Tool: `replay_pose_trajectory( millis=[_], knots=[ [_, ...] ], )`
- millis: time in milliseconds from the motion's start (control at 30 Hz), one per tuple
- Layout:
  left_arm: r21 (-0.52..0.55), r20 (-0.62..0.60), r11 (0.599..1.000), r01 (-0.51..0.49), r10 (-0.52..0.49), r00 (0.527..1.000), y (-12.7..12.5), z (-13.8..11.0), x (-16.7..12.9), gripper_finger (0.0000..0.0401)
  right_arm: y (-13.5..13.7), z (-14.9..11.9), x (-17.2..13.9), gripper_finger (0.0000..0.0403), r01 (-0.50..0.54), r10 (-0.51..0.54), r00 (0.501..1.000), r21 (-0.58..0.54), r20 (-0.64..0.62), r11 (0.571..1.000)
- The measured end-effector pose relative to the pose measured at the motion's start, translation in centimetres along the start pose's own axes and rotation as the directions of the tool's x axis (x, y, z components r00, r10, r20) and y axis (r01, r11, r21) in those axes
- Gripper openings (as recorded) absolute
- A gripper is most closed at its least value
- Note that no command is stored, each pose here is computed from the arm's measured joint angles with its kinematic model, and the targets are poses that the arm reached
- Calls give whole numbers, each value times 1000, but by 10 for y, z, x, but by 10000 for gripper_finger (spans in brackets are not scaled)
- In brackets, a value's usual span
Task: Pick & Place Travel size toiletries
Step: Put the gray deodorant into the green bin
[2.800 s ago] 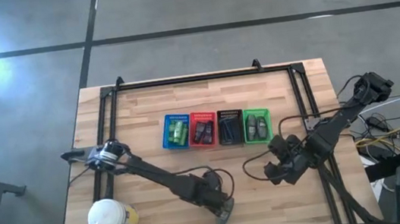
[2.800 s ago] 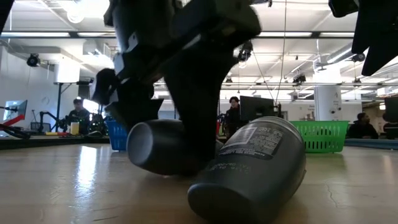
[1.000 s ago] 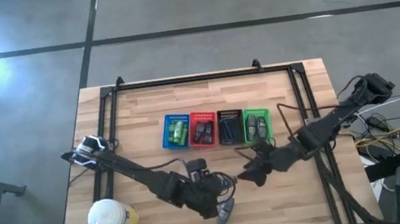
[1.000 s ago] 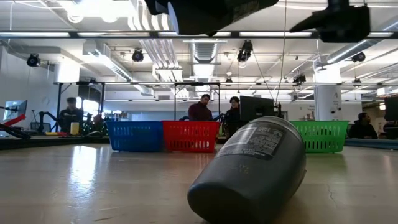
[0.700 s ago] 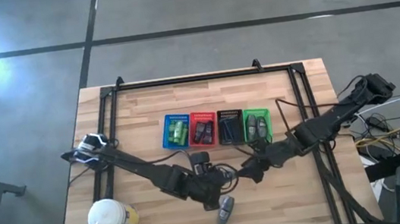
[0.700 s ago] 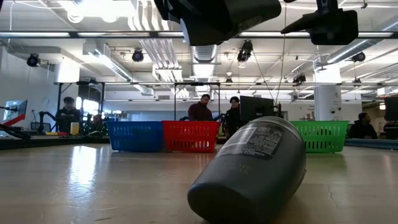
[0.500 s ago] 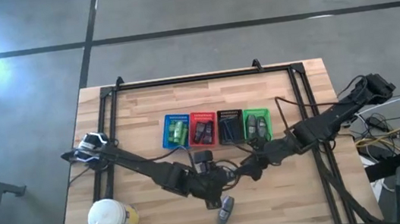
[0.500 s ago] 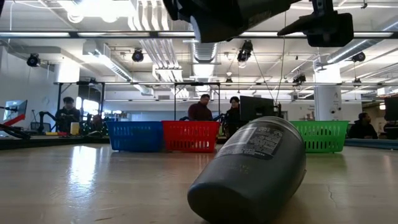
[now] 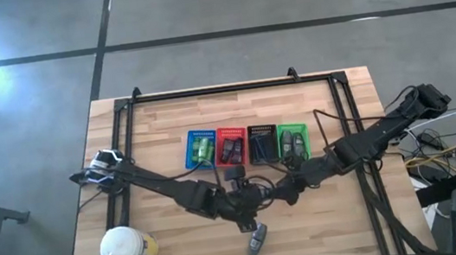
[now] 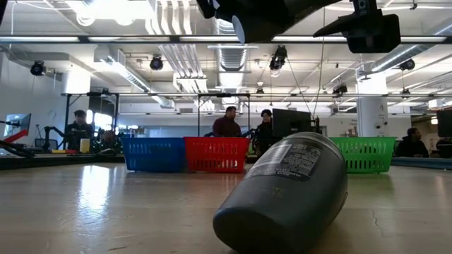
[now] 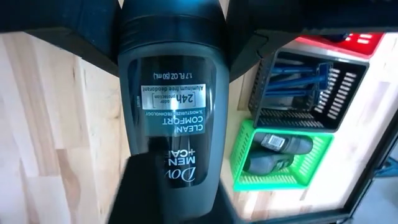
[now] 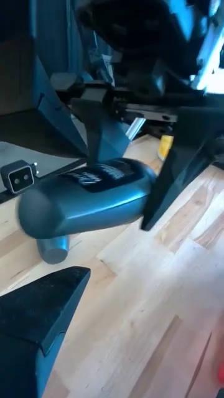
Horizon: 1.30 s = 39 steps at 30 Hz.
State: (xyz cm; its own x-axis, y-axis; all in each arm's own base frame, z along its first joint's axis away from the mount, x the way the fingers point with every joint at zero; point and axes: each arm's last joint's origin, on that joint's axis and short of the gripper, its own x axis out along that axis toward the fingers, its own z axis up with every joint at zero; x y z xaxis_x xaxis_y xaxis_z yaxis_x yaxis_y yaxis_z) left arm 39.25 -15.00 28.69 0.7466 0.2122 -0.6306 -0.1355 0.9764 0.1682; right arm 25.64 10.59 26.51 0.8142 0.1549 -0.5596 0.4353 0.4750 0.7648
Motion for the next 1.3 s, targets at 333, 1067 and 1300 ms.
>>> replay_pose_trajectory(
  millis=[333,1067,1300],
  knots=[
    [11,38,1000,-12,12,999,1,4,1,211,3,3,0,260,-38,38,999,15,14,999],
    [49,76,998,-36,32,997,3,8,2,218,3,5,0,140,-41,40,999,47,23,998],
    [43,87,998,-35,32,996,2,9,1,258,1,5,1,123,-26,25,999,26,24,999]
  ],
)
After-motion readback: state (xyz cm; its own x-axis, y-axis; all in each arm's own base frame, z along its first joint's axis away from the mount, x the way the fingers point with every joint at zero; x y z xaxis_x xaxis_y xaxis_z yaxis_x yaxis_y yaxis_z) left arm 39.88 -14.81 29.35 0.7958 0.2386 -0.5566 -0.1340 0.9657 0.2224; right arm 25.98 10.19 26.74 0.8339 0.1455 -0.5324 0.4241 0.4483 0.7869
